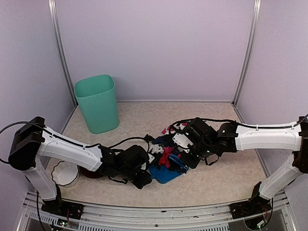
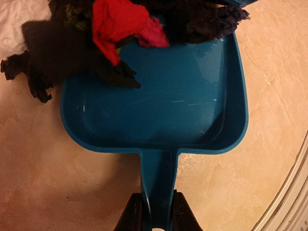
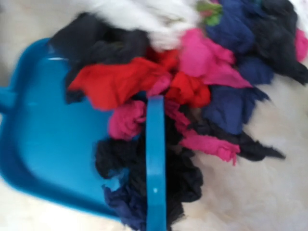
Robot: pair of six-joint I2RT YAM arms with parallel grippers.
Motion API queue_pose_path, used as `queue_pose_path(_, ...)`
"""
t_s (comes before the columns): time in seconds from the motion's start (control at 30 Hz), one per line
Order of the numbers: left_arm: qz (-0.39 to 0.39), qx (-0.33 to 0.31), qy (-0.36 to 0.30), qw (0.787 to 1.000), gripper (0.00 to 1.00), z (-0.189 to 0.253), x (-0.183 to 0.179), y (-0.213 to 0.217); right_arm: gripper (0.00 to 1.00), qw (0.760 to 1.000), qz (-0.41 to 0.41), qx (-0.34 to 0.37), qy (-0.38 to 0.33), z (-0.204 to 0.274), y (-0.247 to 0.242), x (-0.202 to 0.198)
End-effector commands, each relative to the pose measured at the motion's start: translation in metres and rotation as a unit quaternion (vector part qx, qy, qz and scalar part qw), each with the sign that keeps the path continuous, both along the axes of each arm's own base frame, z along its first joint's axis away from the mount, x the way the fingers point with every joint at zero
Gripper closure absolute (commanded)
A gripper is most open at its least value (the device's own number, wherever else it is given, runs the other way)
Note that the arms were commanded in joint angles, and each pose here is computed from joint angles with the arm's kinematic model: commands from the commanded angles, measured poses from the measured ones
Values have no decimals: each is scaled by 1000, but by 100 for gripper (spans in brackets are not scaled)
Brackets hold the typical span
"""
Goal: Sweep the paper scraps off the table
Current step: Sweep the paper scraps into the dustpan.
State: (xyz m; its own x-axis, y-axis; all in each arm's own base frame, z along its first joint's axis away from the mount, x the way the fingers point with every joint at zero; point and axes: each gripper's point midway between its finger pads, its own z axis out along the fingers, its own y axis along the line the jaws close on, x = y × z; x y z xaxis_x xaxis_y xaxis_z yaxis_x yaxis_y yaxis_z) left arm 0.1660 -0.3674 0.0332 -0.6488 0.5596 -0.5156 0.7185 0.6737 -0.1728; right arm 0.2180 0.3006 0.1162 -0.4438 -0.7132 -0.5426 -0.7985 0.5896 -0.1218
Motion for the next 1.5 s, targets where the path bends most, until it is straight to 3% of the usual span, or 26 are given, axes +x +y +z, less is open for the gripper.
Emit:
queue_pose_path(0.0, 34, 26, 6, 999, 100, -19, 6, 20, 100, 999, 33, 17, 25, 12, 13, -20)
queue_pose_path(0.17, 46, 30, 6, 999, 100, -25, 8, 28, 100, 1000, 22, 16, 11, 33, 7, -18)
queue_pose_path(0.5, 56, 34, 6, 998, 100, -26, 8, 35, 100, 986, -63, -2, -153, 102, -26, 33)
queue_pose_path(0.67, 60, 35, 9, 998, 100, -24, 7, 35, 100, 981, -40, 2, -191, 91, -6, 58)
queue_pose_path(0.83, 63, 37, 13, 997, 100, -21, 6, 35, 100, 973, -19, -46, -227, 57, 6, 87)
queue_pose_path(1.03, 67, 47, 18, 996, 100, -18, 3, 36, 100, 975, 19, -64, -210, 16, 14, 94)
queue_pose_path(1.47, 86, 65, 20, 994, 100, -8, 8, 39, 100, 991, 79, -35, -100, -17, 15, 36)
